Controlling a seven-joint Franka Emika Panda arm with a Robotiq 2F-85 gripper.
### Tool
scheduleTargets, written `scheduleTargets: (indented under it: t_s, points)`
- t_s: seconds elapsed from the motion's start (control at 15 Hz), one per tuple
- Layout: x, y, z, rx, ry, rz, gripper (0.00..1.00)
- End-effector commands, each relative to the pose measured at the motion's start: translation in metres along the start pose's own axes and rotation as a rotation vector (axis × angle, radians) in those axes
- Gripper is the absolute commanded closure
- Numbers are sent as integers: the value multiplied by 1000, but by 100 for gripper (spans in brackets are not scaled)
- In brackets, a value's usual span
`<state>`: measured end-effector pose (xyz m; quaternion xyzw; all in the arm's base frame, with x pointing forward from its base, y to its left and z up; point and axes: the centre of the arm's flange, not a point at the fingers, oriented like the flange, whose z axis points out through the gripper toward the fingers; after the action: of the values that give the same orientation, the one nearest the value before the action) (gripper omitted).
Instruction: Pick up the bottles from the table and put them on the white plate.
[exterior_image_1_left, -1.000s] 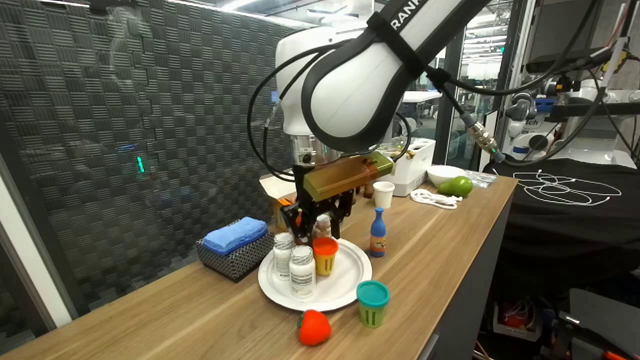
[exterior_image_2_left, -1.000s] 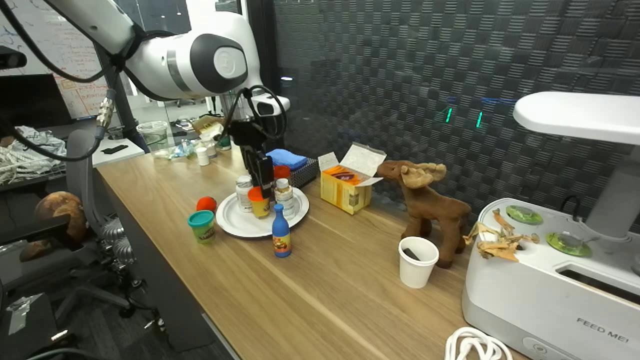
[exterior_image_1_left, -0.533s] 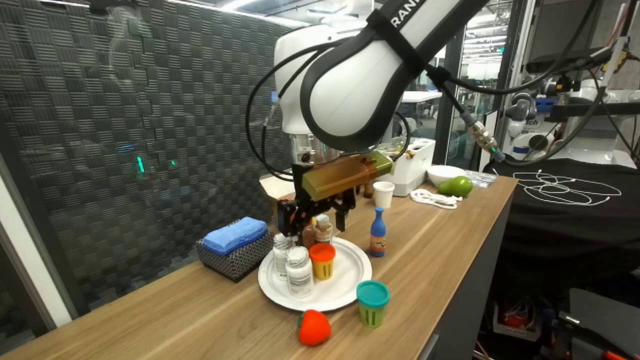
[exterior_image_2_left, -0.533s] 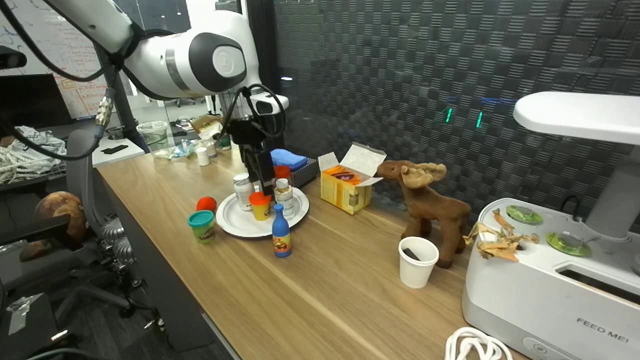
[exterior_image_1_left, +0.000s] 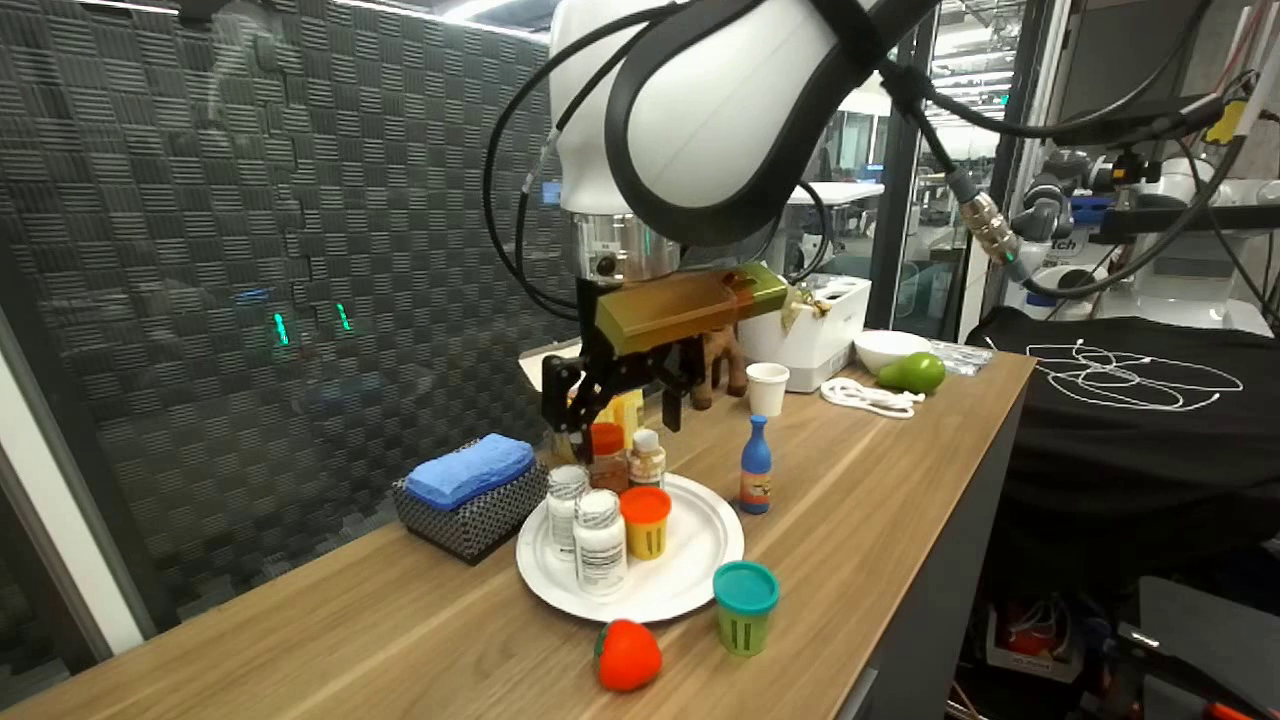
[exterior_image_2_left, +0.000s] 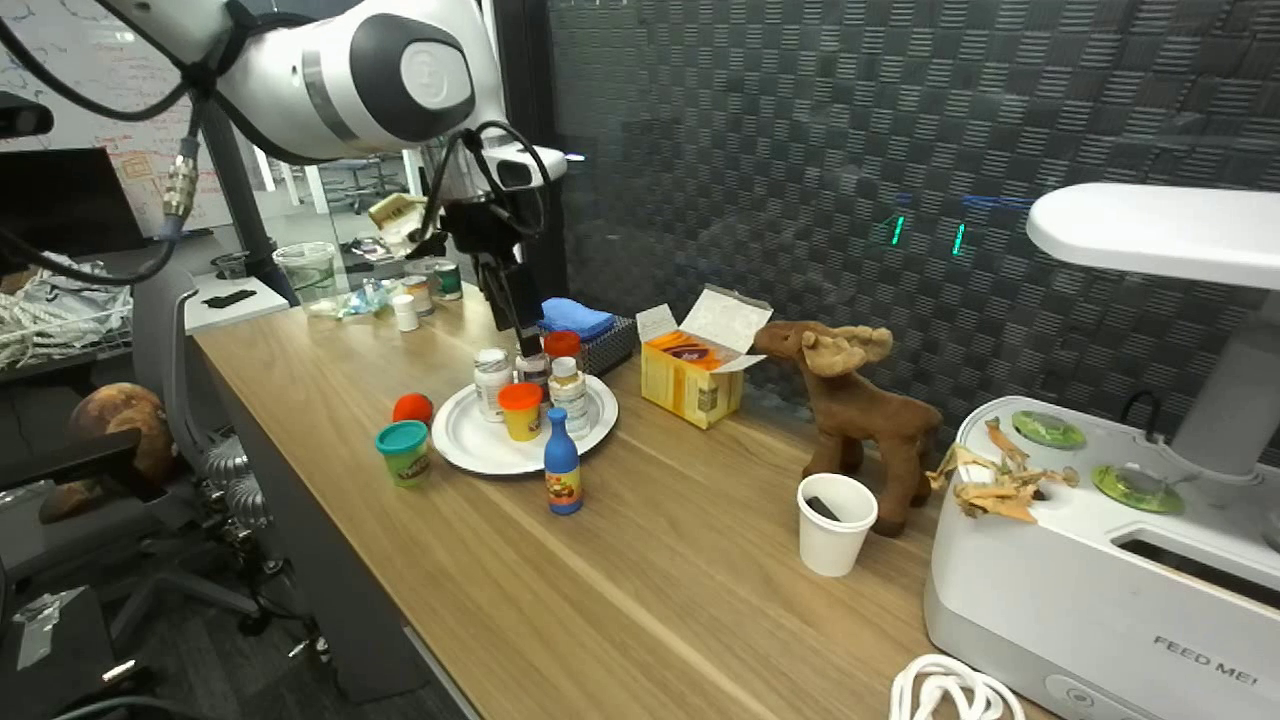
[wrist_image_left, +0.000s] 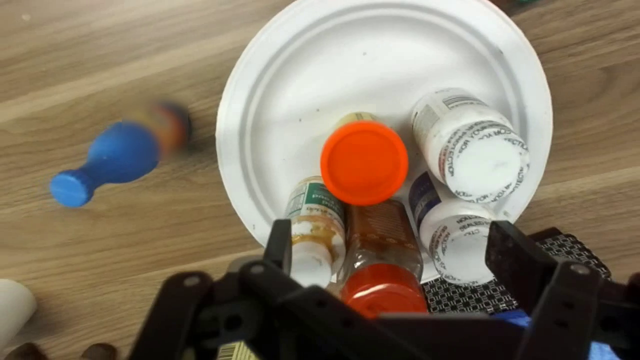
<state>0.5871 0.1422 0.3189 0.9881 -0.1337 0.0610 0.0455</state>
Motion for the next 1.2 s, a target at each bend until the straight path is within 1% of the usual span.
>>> scheduleTargets:
  t_s: [0.0,0.2,0.4,0.6,0.67,0.87,1.13]
  points:
    - [-35,5,-34,12,10,57,0]
    - [-65,8,-41,12,7,113,0]
    - [-94,13,-22,-4,-17,161,0]
    - [-113,17,6,-24,-50,187,0]
    - [-117,17,16,-27,-63,188,0]
    - [-122,20,34,-34,-67,183,0]
    - [-124,19,42,-13,-75,171,0]
